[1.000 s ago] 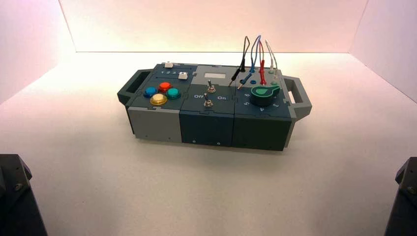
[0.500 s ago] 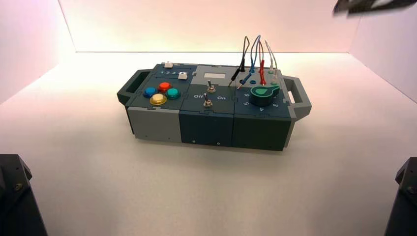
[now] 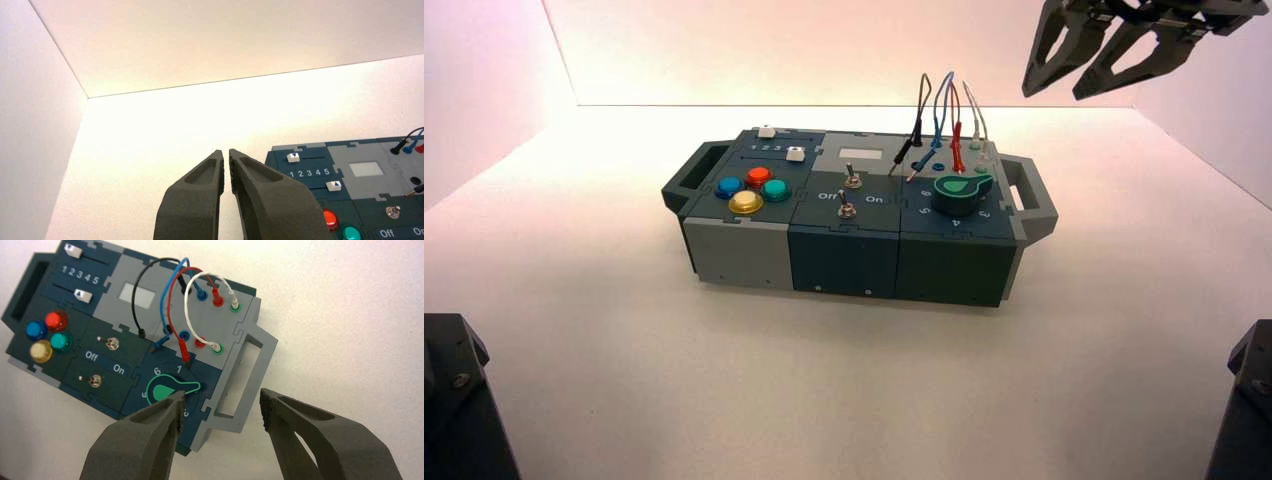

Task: Pull the white wire.

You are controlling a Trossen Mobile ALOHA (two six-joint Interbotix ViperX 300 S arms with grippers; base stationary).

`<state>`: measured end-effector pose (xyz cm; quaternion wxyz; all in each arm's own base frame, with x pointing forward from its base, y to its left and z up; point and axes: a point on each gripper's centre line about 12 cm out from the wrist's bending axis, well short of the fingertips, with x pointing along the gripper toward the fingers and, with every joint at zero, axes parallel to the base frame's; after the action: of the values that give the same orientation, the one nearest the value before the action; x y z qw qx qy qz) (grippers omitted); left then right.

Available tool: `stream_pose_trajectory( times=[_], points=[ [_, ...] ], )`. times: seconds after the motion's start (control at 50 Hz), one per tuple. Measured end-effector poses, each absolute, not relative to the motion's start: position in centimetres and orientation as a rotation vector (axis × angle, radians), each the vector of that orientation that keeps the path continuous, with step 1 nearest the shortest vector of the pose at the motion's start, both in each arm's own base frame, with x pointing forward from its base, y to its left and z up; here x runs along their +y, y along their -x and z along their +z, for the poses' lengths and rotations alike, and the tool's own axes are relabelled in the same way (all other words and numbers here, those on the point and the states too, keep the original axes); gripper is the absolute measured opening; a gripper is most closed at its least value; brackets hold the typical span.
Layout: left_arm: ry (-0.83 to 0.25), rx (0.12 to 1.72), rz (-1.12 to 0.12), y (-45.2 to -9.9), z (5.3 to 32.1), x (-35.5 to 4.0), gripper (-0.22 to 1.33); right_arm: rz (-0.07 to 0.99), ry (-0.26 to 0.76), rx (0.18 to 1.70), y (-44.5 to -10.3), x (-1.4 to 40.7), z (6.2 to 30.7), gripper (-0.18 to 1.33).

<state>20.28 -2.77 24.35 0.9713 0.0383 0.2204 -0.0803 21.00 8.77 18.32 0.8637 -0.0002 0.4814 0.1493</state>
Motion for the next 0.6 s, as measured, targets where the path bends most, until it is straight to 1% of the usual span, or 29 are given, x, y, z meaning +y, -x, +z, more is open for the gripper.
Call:
stream_pose_trajectory(
  times=[0.26,0.3,0.6],
  points=[
    [-0.077,0.444,-0.162,-20.3,24.4,-2.8,0.1,0.311,0.022,1.108,-21.9,9.2,17.0,1.26],
    [-0.077,0.442,-0.162,-20.3,24.4,-2.8,0.1,0.312,0.031,1.141,-22.3,9.5,16.7,1.26],
    [-0.076,0.442,-0.164,-20.3,24.5,-2.8,0.1,0.326,0.066,1.229,-25.0,11.2,15.5,1.24]
  ],
)
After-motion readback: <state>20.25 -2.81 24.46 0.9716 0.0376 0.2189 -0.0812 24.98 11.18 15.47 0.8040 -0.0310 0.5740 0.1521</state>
